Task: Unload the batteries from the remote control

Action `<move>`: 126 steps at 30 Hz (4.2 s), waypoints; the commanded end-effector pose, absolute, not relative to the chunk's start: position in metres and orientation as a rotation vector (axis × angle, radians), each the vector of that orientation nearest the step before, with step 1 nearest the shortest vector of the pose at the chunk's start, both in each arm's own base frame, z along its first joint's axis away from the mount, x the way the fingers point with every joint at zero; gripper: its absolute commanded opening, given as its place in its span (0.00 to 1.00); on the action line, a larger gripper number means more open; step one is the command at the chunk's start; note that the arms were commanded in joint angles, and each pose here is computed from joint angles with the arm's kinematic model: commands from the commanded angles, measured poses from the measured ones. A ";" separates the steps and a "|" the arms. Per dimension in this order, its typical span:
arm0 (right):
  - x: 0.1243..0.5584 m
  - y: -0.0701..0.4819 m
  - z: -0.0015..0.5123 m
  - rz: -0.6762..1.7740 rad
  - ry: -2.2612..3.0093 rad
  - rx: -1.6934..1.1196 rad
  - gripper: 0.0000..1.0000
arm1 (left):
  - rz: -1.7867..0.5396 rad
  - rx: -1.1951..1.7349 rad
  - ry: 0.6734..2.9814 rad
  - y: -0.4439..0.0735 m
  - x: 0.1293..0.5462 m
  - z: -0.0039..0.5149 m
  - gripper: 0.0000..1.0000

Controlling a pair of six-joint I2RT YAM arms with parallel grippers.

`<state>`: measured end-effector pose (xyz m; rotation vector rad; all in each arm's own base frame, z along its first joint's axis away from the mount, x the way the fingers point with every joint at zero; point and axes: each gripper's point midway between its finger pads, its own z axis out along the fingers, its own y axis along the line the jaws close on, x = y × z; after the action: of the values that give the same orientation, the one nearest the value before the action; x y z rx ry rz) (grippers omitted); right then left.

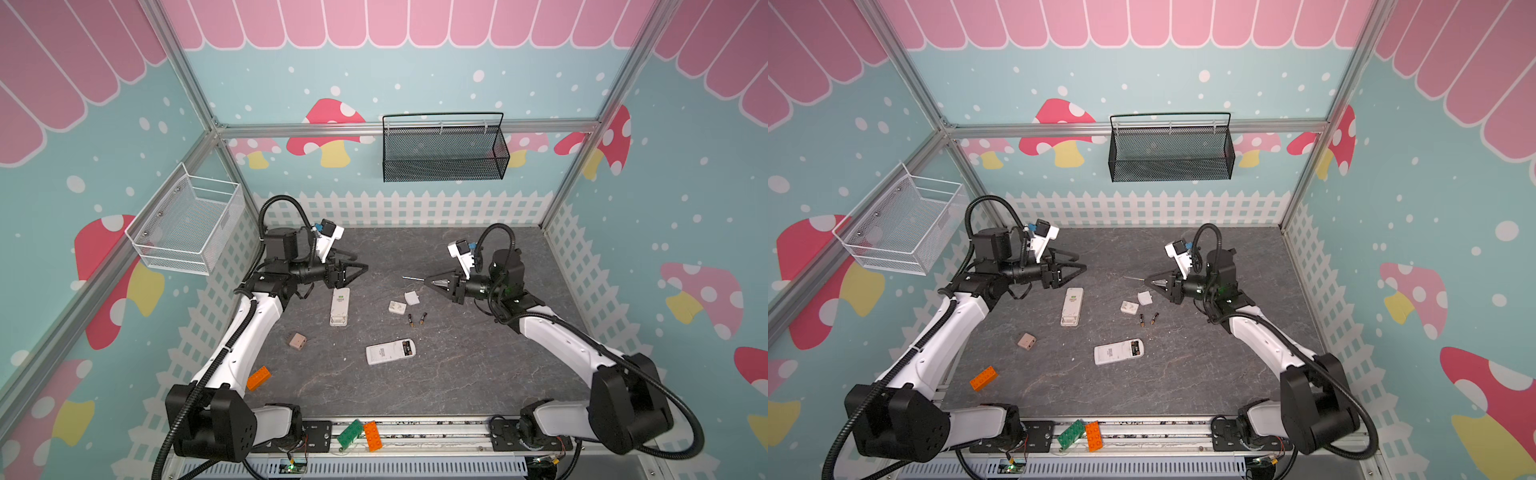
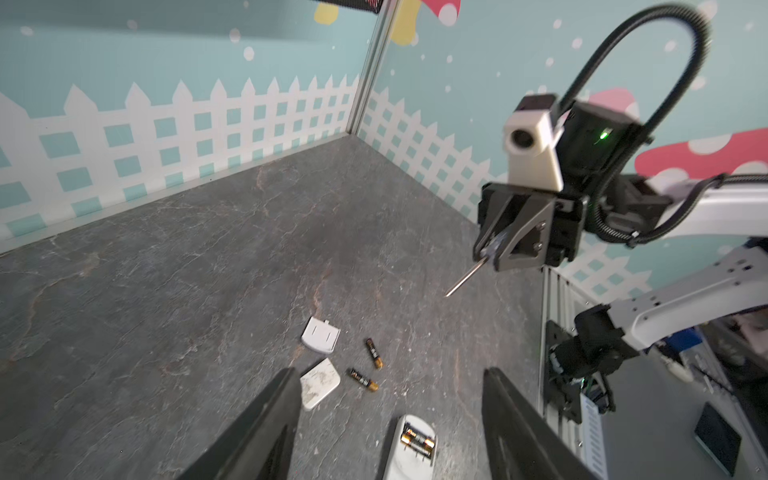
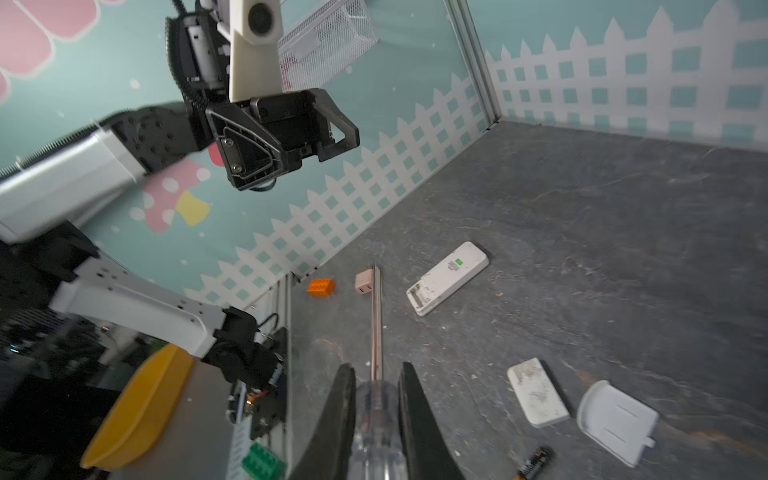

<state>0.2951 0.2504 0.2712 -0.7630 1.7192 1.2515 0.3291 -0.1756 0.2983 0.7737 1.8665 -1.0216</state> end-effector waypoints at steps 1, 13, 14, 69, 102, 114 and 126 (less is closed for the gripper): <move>0.279 0.230 0.247 0.950 1.677 -0.931 0.00 | -0.883 1.020 1.980 -0.189 0.308 0.254 0.73; 0.242 0.176 0.214 0.470 1.667 -1.028 0.00 | -0.718 1.450 2.072 -0.256 0.260 0.181 0.99; 0.241 0.171 0.211 0.426 1.662 -1.029 0.00 | -0.714 1.457 2.077 -0.259 0.259 0.178 0.99; 0.202 0.174 0.154 0.420 1.485 -1.184 0.00 | -0.693 1.532 1.924 -0.299 0.229 0.020 0.95; 0.165 0.224 0.102 0.703 1.457 -1.615 0.00 | -0.745 1.847 1.787 -0.302 0.188 -0.001 0.52; 0.179 0.222 0.094 0.582 1.450 -1.584 0.00 | -0.692 1.910 1.646 -0.298 0.191 -0.006 0.46; 0.178 0.234 0.074 0.627 1.516 -1.695 0.00 | -0.661 1.857 1.644 -0.299 0.196 -0.007 0.46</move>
<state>0.1712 0.2280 0.0642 -1.6728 1.5601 0.6437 0.2052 -0.3164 0.0219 1.8092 1.5507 -0.7094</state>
